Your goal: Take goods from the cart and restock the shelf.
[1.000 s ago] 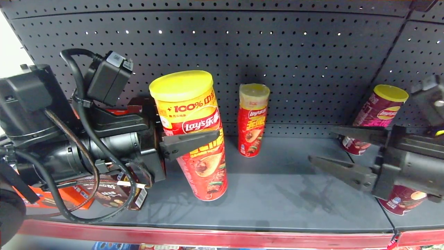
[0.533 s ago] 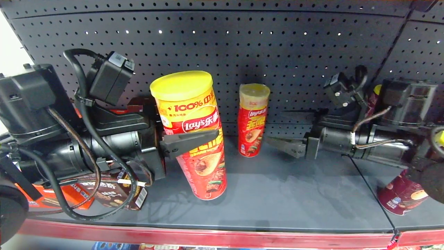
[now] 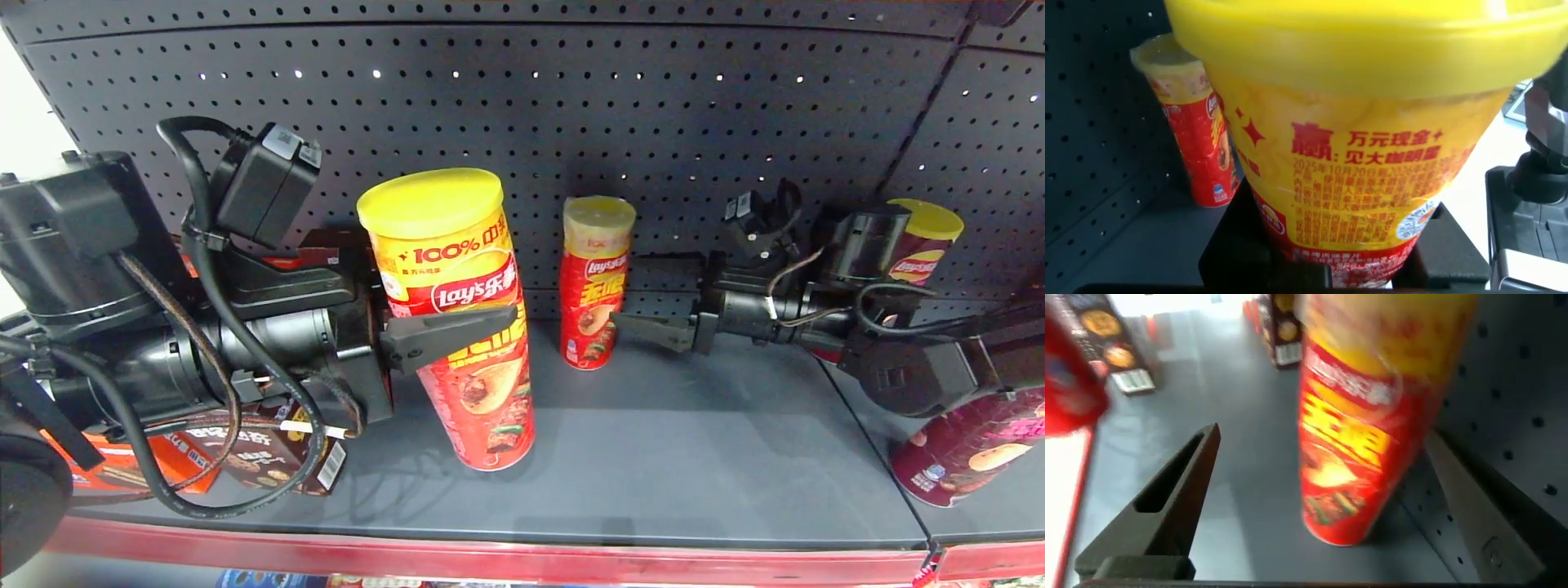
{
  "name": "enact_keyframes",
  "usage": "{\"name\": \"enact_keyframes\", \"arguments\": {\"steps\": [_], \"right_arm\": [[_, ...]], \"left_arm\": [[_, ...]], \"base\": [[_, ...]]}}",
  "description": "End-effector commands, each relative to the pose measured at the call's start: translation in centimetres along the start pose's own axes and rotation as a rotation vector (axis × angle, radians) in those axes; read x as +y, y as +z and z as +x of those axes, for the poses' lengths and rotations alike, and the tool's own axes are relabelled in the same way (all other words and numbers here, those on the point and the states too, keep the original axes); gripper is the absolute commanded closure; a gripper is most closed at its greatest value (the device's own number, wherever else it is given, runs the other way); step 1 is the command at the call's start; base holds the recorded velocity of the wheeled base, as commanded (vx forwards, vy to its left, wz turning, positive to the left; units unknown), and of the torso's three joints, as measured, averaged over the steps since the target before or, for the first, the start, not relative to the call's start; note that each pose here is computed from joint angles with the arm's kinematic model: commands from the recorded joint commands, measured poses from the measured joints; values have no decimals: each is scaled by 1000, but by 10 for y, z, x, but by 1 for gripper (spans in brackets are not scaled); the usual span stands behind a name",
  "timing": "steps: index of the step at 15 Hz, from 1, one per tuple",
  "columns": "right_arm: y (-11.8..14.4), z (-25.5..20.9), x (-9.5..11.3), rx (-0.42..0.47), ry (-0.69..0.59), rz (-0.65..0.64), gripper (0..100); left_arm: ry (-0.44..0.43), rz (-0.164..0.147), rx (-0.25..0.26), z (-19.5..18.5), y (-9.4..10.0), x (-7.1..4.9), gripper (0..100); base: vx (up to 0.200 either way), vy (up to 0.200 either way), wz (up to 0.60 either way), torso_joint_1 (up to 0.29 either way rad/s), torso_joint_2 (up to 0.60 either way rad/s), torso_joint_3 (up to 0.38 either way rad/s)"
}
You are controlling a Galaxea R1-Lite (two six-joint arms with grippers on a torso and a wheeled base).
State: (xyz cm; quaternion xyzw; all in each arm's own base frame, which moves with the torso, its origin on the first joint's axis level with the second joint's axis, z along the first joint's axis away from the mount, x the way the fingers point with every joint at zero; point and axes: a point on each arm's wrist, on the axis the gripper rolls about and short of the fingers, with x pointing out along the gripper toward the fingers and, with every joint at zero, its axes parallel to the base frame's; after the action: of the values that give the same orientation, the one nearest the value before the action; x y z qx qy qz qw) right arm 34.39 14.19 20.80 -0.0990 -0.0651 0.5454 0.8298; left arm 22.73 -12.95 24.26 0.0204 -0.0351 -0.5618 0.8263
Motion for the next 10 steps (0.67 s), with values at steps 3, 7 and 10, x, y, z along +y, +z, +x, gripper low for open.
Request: {"name": "enact_keyframes", "arguments": {"steps": [3, 7, 10], "right_arm": [[-27, 14, -12, 30, 2, 31, 0], [-36, 18, -17, 37, 1, 39, 0], [-39, 20, -12, 41, 24, 49, 0]], "left_arm": [[1, 0, 2, 0, -1, 0, 100], [3, -2, 2, 0, -1, 1, 100], [3, -4, 5, 1, -2, 2, 100]], "base": [[0, 0, 0, 0, 0, 0], [0, 0, 0, 0, 0, 0], [0, 0, 0, 0, 0, 0]]}}
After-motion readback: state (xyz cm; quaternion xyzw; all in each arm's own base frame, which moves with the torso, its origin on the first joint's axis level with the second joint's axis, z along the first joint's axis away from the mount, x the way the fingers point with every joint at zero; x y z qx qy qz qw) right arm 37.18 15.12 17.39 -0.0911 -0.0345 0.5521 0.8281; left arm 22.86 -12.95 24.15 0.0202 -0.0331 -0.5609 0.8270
